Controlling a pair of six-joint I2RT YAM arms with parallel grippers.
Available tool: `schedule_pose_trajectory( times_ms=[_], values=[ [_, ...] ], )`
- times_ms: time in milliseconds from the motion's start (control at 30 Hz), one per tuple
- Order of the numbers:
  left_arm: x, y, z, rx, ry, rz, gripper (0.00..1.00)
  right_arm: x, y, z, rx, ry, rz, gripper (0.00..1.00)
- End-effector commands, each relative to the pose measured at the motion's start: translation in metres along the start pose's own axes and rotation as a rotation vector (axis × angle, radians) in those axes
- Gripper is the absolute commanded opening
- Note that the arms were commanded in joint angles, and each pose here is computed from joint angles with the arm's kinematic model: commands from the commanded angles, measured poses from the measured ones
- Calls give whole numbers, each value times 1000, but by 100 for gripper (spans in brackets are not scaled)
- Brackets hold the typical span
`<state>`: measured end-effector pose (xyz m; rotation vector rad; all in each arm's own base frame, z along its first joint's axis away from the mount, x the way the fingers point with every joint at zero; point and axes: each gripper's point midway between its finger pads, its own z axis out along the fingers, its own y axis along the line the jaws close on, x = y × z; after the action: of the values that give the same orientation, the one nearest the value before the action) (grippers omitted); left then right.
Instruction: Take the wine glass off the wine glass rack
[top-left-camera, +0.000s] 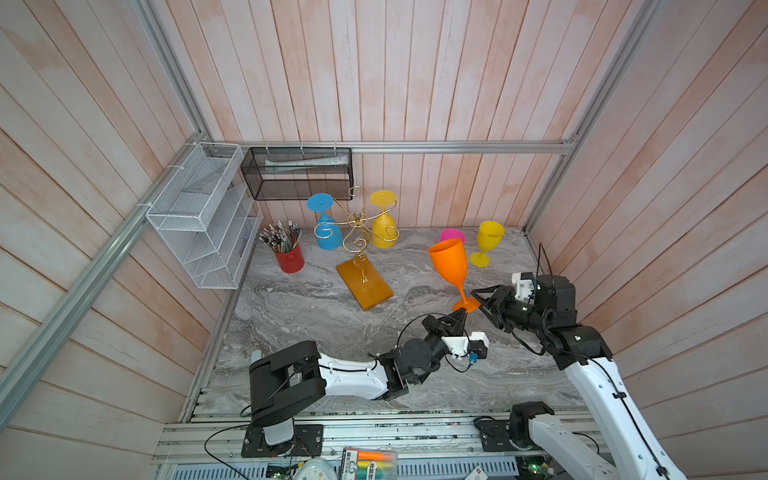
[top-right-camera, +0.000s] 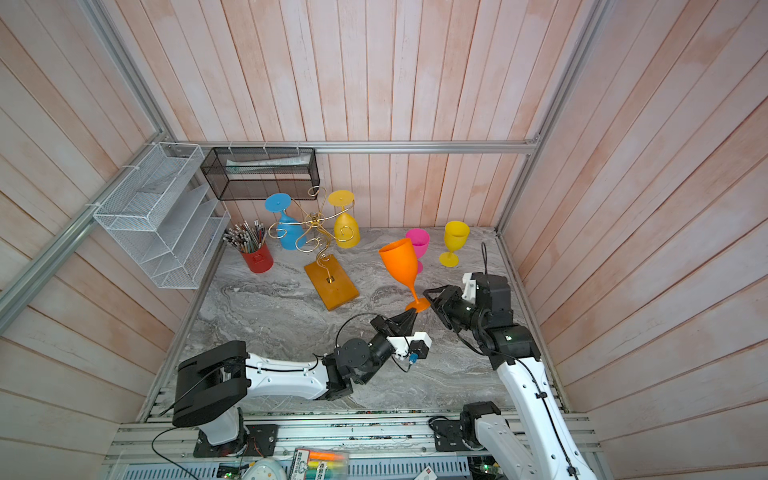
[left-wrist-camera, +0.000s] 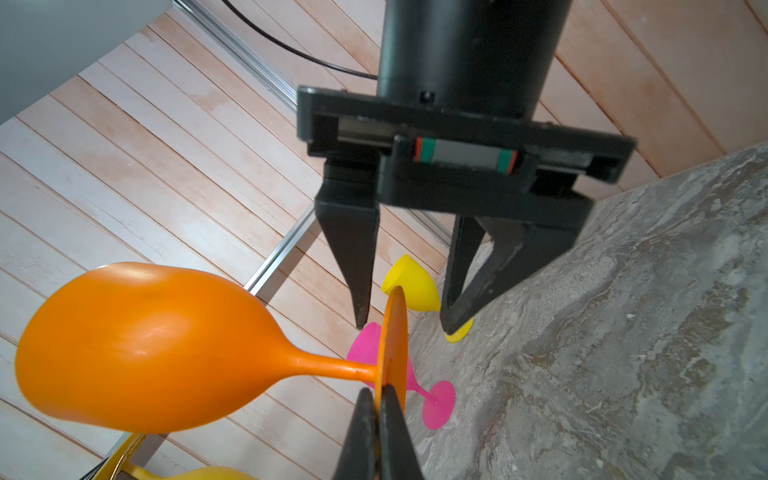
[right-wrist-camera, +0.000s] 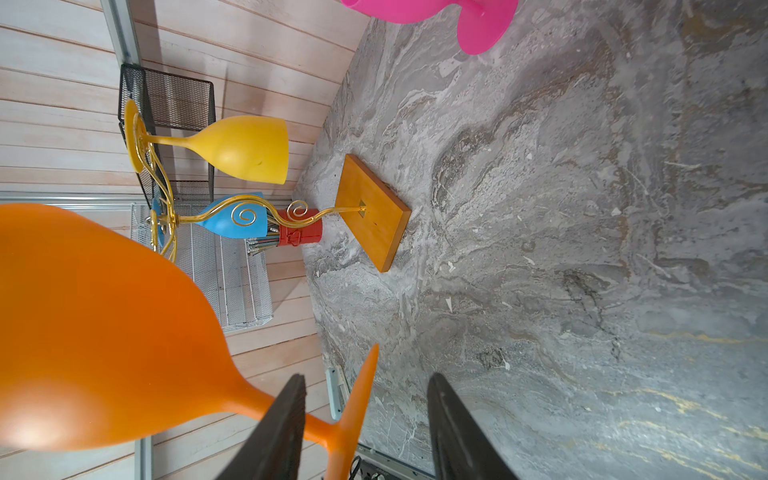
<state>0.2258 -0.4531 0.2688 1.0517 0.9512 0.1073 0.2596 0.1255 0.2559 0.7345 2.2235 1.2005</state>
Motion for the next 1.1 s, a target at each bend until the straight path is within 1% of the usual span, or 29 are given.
schedule_pose_trajectory(
  times_ms=[0, 67, 100, 167, 233, 267, 367, 400, 433, 500, 533, 600, 633, 733, 833, 933, 1067],
  values=[
    [-8, 2, 7, -14, -30, -9, 0, 0, -3, 5, 4, -12, 7, 42],
    [-9, 1, 9, -11, -31, -8, 0, 0, -4, 7, 0, -9, 12, 36],
    [-8, 0, 10, -11, -30, -8, 0, 0, -3, 8, -5, -9, 12, 30],
    [-9, 0, 11, -14, -32, -12, 0, -1, -4, 8, -3, -13, 13, 20],
    [-9, 0, 12, -13, -32, -15, 0, -2, -5, 9, -2, -22, 18, 2],
    [-10, 1, 12, -14, -32, -20, 0, -3, -6, 9, -4, -25, 19, 0],
    [-9, 5, 13, -12, -8, -38, 0, -4, -7, 10, -10, -36, 23, 0],
    [-9, 5, 13, 1, 5, -48, 5, -5, -7, 10, -9, -43, 23, 0],
    [-9, 6, 12, 16, 16, -60, 16, -7, -7, 9, -11, -55, 20, 0],
    [-10, 10, 7, 47, 36, -89, 42, -9, -6, 8, -18, -73, 16, 0],
    [-11, 14, 4, 64, 41, -114, 53, -10, -6, 7, -19, -86, 19, 0],
    [-11, 18, -5, 107, 61, -156, 67, -14, -5, 5, -29, -109, 9, 0],
    [-14, 22, -10, 132, 67, -186, 71, -16, -3, 5, -38, -118, -5, 0],
    [-26, 28, -28, 254, 68, -300, 76, -22, 3, 3, -63, -142, -51, 0],
    [-43, 40, -42, 400, 81, -438, 78, -27, 8, 1, -79, -168, -105, 0],
    [-56, 58, -51, 471, 73, -540, 80, -30, 14, -2, -106, -191, -167, 0],
    [-64, 74, -50, 534, 72, -638, 80, -31, 17, -7, -133, -223, -227, 0]
  ],
)
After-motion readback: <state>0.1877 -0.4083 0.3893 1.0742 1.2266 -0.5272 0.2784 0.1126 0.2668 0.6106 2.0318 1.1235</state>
